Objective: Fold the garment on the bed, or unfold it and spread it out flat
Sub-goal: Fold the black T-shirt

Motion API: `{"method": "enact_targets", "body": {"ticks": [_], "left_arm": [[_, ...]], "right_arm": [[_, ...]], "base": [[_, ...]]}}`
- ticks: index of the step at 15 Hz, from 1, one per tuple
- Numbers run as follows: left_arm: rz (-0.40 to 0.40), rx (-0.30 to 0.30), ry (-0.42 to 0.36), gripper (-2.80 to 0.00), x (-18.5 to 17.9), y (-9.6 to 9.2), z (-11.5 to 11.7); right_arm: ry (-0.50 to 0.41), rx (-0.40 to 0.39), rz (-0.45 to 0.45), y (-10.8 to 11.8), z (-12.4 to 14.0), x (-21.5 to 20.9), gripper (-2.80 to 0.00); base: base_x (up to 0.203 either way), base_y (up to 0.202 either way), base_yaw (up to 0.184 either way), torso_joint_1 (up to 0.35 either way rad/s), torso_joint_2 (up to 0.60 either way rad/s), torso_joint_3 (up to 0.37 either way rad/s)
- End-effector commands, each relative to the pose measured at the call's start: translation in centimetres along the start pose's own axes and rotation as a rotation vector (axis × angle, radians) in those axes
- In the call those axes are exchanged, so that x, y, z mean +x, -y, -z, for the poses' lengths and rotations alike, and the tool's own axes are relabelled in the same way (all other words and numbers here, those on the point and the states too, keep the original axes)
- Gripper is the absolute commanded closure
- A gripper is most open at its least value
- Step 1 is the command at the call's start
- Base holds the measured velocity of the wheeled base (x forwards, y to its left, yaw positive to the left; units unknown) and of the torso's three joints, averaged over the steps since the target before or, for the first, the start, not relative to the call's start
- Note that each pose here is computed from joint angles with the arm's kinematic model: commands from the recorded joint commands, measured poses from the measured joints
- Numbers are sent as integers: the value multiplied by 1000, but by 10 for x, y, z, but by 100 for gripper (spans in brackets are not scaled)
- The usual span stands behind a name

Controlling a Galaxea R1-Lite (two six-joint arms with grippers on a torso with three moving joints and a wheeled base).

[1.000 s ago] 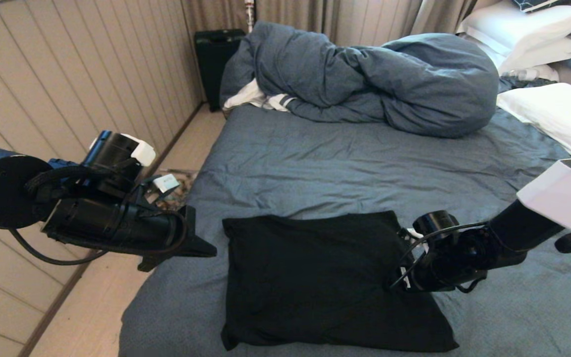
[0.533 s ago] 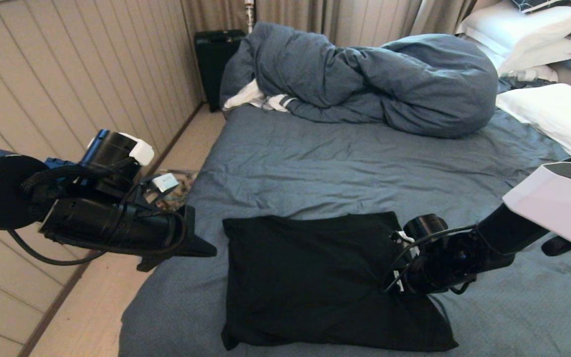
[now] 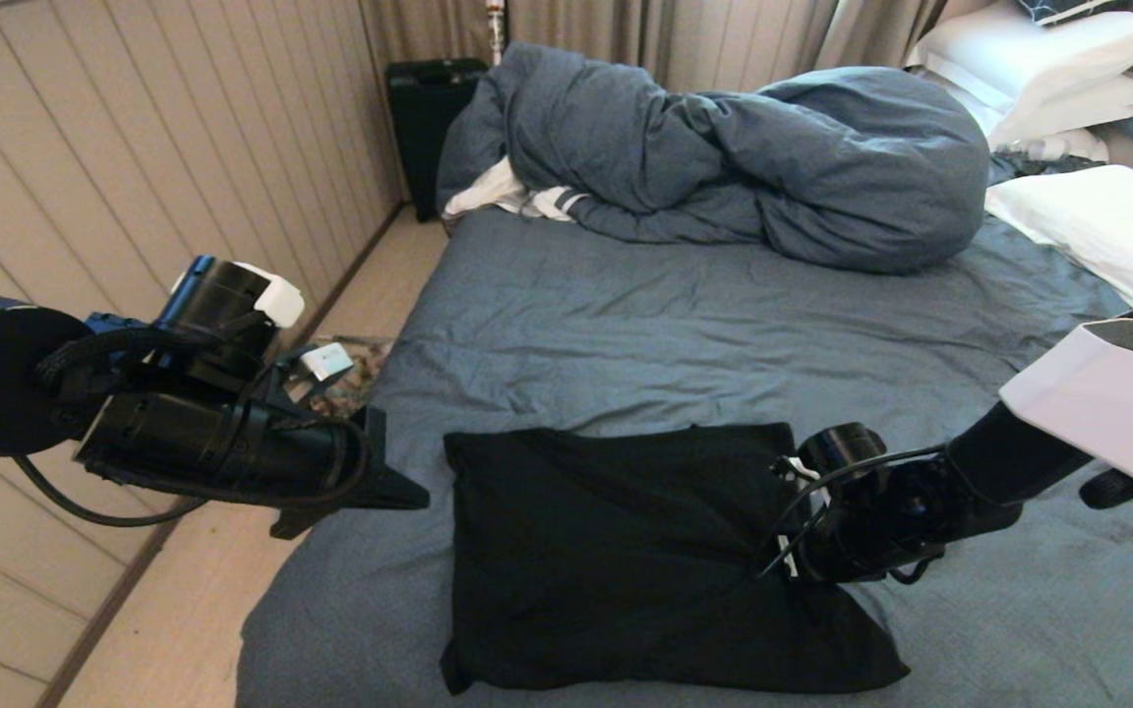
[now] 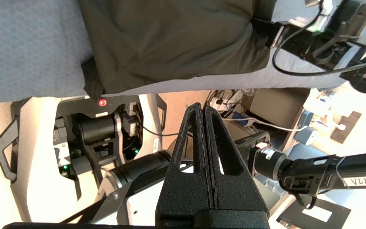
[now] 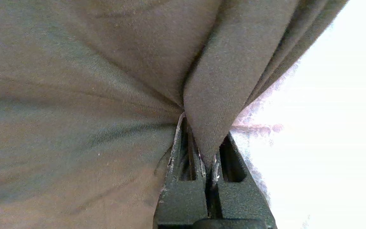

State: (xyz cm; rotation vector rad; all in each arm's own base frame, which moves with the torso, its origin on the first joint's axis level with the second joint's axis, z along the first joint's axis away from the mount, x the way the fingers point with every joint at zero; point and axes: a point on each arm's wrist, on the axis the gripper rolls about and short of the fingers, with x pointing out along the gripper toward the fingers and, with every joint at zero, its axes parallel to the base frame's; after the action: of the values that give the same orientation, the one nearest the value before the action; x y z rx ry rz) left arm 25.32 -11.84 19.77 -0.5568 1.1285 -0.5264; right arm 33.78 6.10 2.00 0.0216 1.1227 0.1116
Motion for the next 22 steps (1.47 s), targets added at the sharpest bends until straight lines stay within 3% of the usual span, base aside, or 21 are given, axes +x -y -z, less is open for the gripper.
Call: {"method": "enact_targets", "body": {"ticks": [1,8,13,15,19,22], "left_arm": [[1,-5,-3,0,0,0,0],[4,6,-20,0,3,2,5],[6,10,-28,0,4,3,6],[5,12,-36,0,6,4,7],[5,18,-52,0,10,6,11],[6,22,-57,0,10,6,12]], "right_arm": [[31,2,-3,0,-3,-11,0],[84,43,32,23,-4,-36,0],[63,116,96,68,4,-38,0],[57,119,109,76,7,-39,0],[82,165,186,125,15,-57,0],[100,157,206,136,16,-66,0]], "base": [[0,0,0,0,0,0],[0,0,0,0,0,0],[0,0,0,0,0,0],[0,0,0,0,0,0],[0,0,0,0,0,0],[0,0,0,0,0,0]]}}
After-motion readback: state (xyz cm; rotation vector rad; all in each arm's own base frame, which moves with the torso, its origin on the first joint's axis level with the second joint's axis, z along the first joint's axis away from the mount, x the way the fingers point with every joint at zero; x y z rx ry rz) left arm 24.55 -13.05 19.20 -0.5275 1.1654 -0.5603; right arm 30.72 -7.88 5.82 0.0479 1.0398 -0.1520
